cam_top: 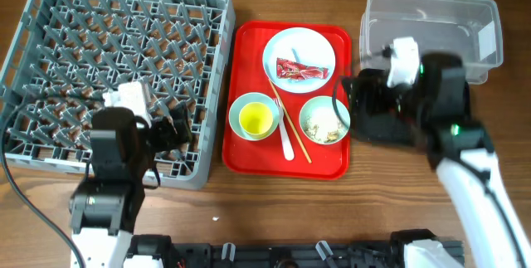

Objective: Sort waste into correct bins and load items into the dishwasher rack
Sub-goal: 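Raise the right gripper and move it over the plate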

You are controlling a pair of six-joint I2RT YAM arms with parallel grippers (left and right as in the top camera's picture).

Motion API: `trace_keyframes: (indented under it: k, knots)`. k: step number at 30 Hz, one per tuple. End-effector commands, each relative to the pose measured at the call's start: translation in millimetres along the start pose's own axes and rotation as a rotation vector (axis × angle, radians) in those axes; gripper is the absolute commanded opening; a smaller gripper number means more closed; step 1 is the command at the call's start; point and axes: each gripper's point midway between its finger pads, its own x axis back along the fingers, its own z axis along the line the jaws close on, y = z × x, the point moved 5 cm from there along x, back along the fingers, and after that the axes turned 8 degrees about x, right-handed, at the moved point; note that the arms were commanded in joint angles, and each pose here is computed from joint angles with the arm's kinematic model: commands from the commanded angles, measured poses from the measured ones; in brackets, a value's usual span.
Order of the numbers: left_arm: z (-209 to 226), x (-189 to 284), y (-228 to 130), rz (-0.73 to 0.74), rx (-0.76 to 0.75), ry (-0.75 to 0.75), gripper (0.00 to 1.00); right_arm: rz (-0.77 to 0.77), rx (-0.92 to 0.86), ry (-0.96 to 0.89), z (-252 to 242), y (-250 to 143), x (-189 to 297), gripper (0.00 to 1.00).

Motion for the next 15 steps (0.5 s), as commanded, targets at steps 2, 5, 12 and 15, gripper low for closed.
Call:
trace_keyframes:
  k: [2,5,12,15]
  knots:
    - [-2,-3,7,0.011,0.005,0.004,1.00,0.104,0.222,0.124,7,32,-9,1.00]
    - [-2,-4,7,0.012,0.005,0.006,1.00,0.198,0.294,0.106,1,36,-14,1.00]
    - [-2,-4,8,0.007,0.001,0.008,1.00,0.199,0.292,0.098,-2,43,-18,1.00]
    - [-2,-4,8,0.007,0.001,0.008,1.00,0.215,0.253,0.099,-2,40,-17,1.00]
